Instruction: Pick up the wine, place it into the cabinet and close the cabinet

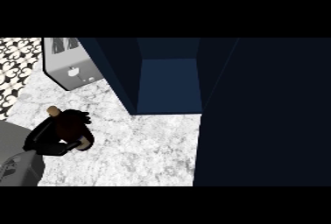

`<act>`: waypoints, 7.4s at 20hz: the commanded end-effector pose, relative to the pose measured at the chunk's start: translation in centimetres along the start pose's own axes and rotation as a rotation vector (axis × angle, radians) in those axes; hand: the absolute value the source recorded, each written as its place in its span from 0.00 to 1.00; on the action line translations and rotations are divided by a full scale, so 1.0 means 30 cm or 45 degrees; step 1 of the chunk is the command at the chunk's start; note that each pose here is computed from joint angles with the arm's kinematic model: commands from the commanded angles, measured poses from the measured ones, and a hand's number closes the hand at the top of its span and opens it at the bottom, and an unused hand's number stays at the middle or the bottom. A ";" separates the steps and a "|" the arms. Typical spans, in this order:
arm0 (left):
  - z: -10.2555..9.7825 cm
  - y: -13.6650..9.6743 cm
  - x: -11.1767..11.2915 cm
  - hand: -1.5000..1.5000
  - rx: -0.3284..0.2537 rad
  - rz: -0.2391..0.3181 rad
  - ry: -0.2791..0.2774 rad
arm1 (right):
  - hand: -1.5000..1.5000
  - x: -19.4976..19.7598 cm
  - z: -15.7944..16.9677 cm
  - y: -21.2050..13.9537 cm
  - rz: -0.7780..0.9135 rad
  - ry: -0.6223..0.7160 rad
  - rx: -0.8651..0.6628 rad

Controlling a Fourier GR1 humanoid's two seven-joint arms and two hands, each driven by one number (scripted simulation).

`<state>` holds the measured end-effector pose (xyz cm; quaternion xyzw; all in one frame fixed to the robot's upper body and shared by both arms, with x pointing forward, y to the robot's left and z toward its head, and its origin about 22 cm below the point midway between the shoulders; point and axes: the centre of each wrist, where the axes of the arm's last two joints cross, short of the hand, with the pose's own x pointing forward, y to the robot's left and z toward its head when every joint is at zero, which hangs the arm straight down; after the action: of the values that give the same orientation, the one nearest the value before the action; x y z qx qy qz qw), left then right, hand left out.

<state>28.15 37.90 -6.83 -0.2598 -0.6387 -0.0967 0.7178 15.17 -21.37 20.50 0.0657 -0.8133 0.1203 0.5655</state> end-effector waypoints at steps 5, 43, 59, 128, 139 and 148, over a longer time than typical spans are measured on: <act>-0.003 -0.038 -0.013 1.00 -0.298 0.051 -0.113 | 0.00 0.052 0.077 0.008 -0.072 -0.034 0.021; -0.103 -0.672 0.207 1.00 0.391 -0.251 -0.583 | 0.00 0.028 0.065 -0.003 -0.088 -0.032 0.043; -0.356 -1.008 0.421 1.00 0.318 -0.147 -0.591 | 0.00 0.056 0.077 -0.004 -0.093 -0.038 0.039; -0.795 -0.745 0.227 1.00 0.694 -0.317 -0.492 | 0.00 0.018 0.056 -0.016 -0.115 -0.033 0.032; -0.854 -0.730 0.270 1.00 0.739 -0.444 -0.591 | 0.00 0.036 0.055 -0.011 -0.091 -0.021 0.063; -0.887 -0.692 0.280 1.00 0.805 -0.461 -0.617 | 0.00 0.026 0.043 -0.012 -0.102 -0.032 0.072</act>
<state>42.49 9.13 4.69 0.0733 -0.8199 0.0362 0.5666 15.66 -22.02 20.03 0.0838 -0.8054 0.1216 0.5741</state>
